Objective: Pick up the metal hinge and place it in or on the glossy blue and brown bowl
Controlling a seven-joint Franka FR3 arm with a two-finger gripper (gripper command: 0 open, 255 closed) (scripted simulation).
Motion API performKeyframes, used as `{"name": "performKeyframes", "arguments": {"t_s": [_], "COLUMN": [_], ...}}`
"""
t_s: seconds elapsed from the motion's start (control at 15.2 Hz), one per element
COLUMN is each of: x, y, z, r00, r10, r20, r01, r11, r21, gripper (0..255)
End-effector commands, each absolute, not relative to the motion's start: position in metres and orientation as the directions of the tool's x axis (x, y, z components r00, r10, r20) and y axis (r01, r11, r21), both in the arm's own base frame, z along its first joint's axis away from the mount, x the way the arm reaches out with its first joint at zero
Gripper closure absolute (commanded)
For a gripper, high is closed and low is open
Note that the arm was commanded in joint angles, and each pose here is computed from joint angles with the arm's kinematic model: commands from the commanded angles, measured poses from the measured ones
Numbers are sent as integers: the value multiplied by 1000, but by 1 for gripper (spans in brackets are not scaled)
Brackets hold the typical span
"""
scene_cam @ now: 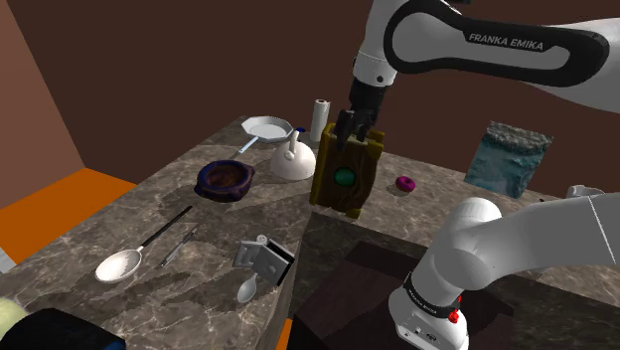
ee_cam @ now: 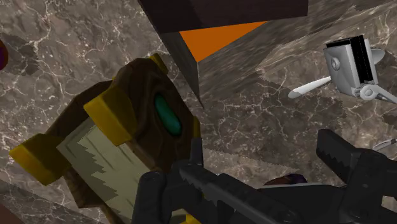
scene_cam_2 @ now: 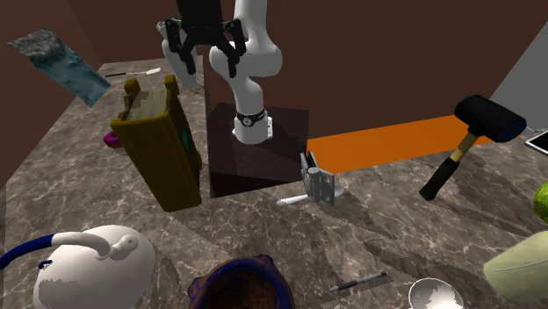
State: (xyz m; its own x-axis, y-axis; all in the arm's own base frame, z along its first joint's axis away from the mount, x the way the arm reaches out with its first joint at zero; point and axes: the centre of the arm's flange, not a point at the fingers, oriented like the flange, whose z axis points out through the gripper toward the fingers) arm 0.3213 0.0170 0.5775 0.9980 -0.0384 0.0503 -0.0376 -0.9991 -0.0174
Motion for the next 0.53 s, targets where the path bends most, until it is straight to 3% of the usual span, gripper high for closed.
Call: {"name": "performKeyframes", "arguments": {"t_s": [0.0,0.46], "x": [321,328], "y": [17,79], "z": [577,513], "r00": [998,998], "r10": [-38,35], "r20": [50,60], "r01": [-38,37], "r11": [-999,-999], "r21": [-17,-40], "gripper": [0,0]}}
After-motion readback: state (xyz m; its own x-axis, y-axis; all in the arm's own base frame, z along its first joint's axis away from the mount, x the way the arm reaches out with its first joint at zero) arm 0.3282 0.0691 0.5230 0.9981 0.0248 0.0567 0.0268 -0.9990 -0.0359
